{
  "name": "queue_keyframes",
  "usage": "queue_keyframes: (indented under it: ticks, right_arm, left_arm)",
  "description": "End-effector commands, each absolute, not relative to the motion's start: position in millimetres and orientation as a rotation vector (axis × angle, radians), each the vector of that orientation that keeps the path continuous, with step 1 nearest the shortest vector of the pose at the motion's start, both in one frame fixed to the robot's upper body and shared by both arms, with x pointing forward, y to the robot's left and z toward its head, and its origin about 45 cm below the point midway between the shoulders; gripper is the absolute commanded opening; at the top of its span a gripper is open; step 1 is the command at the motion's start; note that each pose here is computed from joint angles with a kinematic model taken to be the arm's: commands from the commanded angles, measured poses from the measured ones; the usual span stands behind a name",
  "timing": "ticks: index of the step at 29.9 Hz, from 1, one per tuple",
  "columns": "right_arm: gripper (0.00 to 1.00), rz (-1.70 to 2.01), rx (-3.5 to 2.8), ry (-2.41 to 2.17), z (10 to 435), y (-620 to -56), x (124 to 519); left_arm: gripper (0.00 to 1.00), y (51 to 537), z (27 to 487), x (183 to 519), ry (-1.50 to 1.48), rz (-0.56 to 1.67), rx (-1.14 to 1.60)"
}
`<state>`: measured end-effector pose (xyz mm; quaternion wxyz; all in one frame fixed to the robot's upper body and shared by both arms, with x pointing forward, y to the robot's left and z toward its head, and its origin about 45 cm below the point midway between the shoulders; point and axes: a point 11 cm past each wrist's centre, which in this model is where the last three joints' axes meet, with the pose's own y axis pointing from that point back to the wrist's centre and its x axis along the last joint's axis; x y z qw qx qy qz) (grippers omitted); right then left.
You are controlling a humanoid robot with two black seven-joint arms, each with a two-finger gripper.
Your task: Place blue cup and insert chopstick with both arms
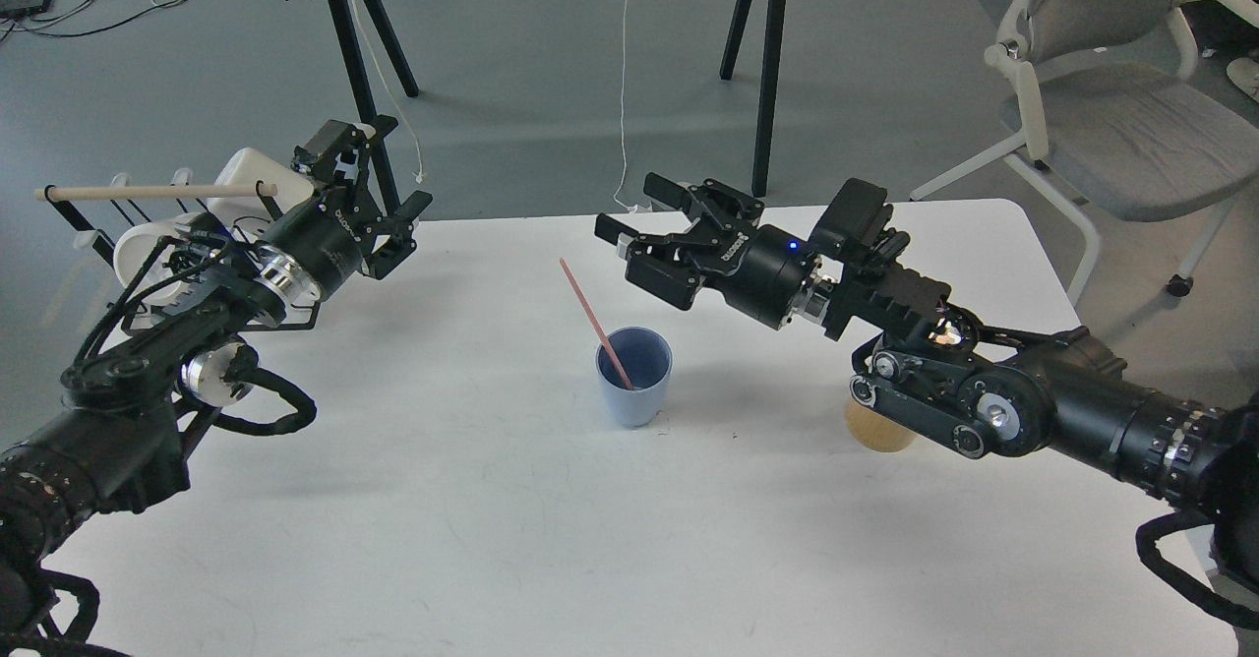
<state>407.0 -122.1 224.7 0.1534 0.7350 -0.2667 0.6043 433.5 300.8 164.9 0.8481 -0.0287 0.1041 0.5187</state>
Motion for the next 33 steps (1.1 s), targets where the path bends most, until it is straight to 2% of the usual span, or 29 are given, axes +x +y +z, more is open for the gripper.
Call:
queue_keyframes:
  ticks: [1,4,8,13,17,20,33]
  right_arm:
    - [0.94,1.696,2.073,-1.009,261,-157,427]
    - [0.94,1.508,2.135,-1.295,282,-194,434]
    - [0.94,1.041,2.321,-1.622,302,-246,432]
    - [0.95,0.256,2.701,-1.645,285,-276,413]
    - [0.96,-0.233,2.947,-1.559,268,-290,397]
    - [0.98,-0.392,3.049,-1.487,262,-301,392]
    - [0.98,-0.409,2.972,-1.592,246,-323,393]
  left_arm:
    - [0.99,300,165,434,0.219,1.091,-0.062]
    - [0.99,300,166,434,0.219,1.094,-0.066]
    - [0.99,301,169,436,0.218,1.098,-0.077]
    - [0.99,302,173,437,0.21,1.096,-0.081]
    - [0.99,304,179,440,0.206,1.109,-0.108]
    - [0.99,305,179,440,0.207,1.111,-0.112]
    - [0.99,311,172,435,0.225,1.133,-0.12]
